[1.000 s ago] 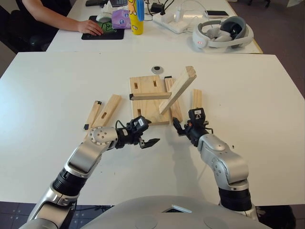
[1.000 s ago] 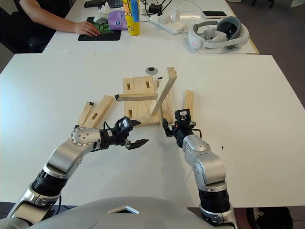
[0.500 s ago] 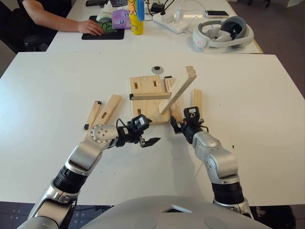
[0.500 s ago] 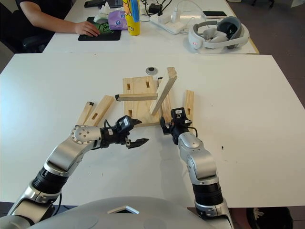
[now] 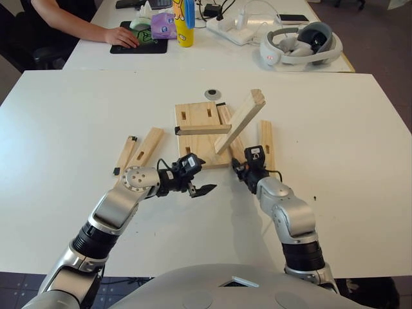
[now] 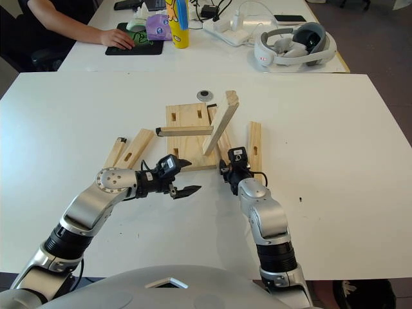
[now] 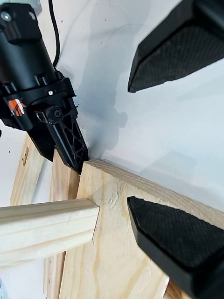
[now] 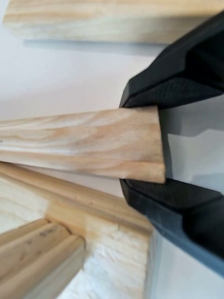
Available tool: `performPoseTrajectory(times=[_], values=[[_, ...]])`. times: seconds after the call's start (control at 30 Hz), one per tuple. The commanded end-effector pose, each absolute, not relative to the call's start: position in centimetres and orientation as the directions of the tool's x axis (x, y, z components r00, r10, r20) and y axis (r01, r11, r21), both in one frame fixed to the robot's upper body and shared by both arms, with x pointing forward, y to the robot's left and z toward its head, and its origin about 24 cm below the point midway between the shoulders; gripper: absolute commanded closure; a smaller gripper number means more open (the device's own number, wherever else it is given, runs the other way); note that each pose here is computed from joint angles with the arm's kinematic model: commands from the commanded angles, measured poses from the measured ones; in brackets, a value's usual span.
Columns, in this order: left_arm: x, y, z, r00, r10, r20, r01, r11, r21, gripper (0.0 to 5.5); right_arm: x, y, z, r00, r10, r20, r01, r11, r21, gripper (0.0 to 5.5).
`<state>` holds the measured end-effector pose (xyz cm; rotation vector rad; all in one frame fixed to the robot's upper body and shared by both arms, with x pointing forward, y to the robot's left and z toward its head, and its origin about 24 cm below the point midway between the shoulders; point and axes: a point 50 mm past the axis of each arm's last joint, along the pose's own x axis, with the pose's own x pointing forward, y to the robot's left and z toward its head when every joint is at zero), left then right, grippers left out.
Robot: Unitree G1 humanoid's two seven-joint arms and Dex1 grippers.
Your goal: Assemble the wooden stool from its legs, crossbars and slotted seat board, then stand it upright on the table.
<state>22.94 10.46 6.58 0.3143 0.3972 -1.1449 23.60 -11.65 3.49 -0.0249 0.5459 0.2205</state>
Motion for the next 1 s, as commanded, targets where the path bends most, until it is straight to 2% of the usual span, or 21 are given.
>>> performPoseTrajectory(times=[0.03,0.2,0.33,0.47,0.63,0.83,1.0], values=[[23.1,10.5,6.6,0.367,-0.806,-0.465,0.923,0.378,0.074,1.37,25.1,-12.7,6.2,0.899,0.173,-0.403,-0.176,0.984,0.029,3.49],[23.0,10.5,6.8,0.374,-0.809,-0.453,0.921,0.38,0.084,1.37,27.6,-14.8,10.9,0.957,0.158,-0.243,-0.165,0.986,-0.008,3.49],[22.9,10.2,8.8,0.36,-0.849,-0.386,0.929,0.363,0.068,1.37,29.6,-17.1,15.5,0.962,0.243,-0.128,-0.255,0.963,-0.09,3.49],[23.0,10.0,11.1,0.355,-0.874,-0.332,0.934,0.345,0.089,1.37,31.4,-21.0,21.2,0.928,0.368,-0.062,-0.372,0.896,-0.242,3.49],[22.7,9.4,13.6,0.362,-0.892,-0.27,0.932,0.339,0.131,1.37,29.8,-25.2,28.7,0.836,0.541,-0.096,-0.532,0.754,-0.385,3.49],[21.9,9.1,17.0,0.35,-0.916,-0.198,0.932,0.317,0.177,1.37,26.5,-25.8,33.3,0.663,0.718,-0.214,-0.732,0.561,-0.387,3.49],[21.1,9.0,18.9,0.294,-0.94,-0.171,0.948,0.265,0.174,1.37,24.3,-25.0,34.2,0.512,0.806,-0.296,-0.845,0.411,-0.342,3.49]])
